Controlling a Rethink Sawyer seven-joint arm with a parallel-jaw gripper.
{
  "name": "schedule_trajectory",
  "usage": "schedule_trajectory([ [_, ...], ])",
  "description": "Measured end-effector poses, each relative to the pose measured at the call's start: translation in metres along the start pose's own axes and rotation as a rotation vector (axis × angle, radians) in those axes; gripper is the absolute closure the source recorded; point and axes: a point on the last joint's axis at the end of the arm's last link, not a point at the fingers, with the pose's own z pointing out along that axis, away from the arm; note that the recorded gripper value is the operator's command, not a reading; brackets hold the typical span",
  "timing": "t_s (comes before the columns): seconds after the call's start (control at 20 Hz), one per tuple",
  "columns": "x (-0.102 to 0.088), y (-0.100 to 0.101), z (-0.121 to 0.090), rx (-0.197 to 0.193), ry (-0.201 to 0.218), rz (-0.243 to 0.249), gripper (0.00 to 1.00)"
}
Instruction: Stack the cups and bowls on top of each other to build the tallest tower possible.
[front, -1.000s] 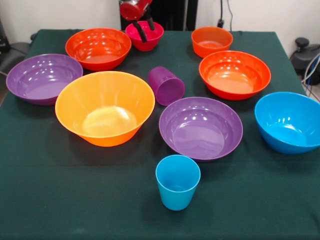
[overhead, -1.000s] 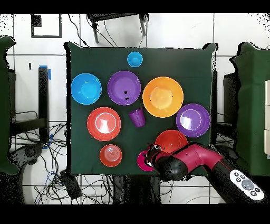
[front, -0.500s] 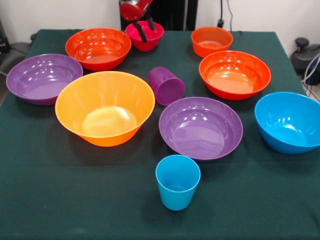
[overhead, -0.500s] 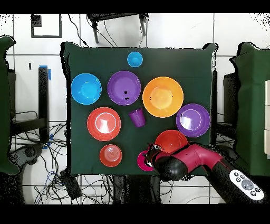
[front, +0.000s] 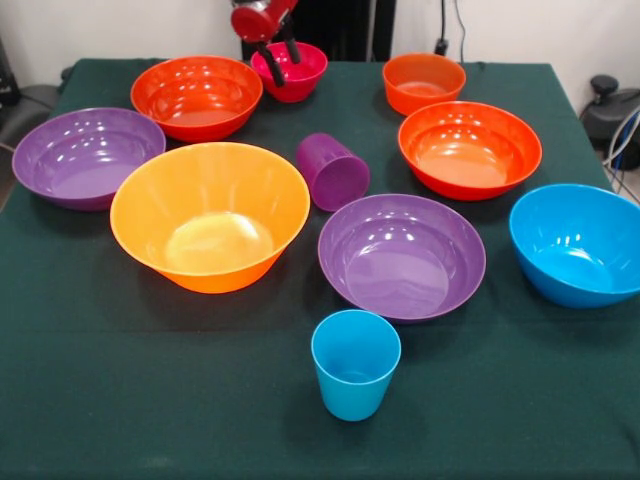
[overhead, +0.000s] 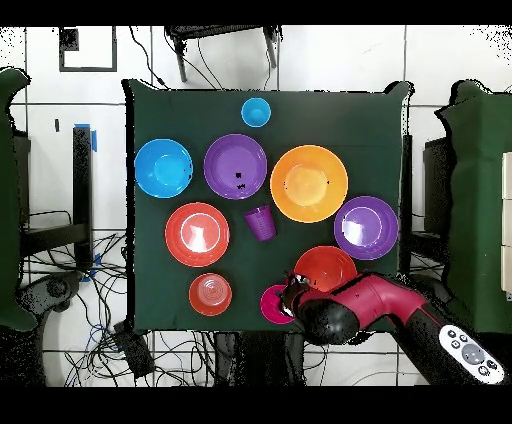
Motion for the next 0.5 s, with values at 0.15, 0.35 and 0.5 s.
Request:
schedule_trajectory([
  [0.15, 0.005, 0.000, 0.000, 0.006, 0.001, 0.001, 0.00],
  [0.35, 0.013, 0.001, 0.001, 0.012, -0.002, 0.008, 0.00],
  [0.5, 0.021, 0.003, 0.002, 0.016, -0.009, 0.019, 0.00],
])
